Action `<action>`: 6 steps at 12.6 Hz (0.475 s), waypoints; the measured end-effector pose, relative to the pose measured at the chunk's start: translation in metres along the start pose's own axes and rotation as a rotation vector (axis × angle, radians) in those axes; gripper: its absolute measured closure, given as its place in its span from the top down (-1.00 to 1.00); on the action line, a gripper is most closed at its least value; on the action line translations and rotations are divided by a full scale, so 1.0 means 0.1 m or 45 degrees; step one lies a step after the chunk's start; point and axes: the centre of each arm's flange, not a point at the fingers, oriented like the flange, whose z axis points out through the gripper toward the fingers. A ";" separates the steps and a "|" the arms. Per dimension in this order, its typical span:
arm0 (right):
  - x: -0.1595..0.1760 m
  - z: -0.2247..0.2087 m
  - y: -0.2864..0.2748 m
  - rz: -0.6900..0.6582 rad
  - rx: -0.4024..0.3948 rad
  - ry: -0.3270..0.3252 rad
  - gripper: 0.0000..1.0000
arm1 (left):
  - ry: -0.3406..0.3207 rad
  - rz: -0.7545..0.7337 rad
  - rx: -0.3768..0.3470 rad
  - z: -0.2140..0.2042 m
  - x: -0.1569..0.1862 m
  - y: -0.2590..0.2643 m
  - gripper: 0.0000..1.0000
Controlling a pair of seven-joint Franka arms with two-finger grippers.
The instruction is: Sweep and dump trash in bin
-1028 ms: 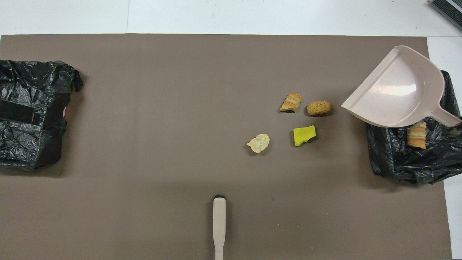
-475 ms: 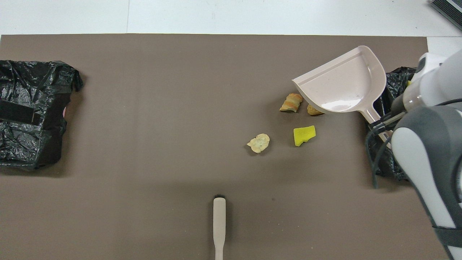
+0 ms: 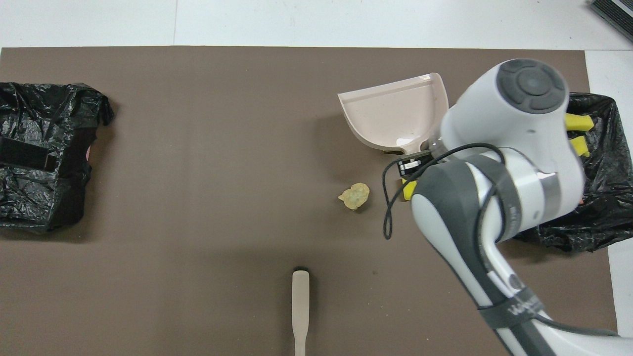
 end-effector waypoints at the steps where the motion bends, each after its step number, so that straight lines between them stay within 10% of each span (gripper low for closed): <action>1: 0.05 0.11 -0.23 0.034 0.011 0.000 -0.37 | 0.000 0.000 0.000 0.00 0.00 0.00 1.00; 6: 0.37 0.53 -1.43 0.210 0.052 0.092 -0.37 | -0.004 0.000 0.000 0.00 -0.01 0.00 1.00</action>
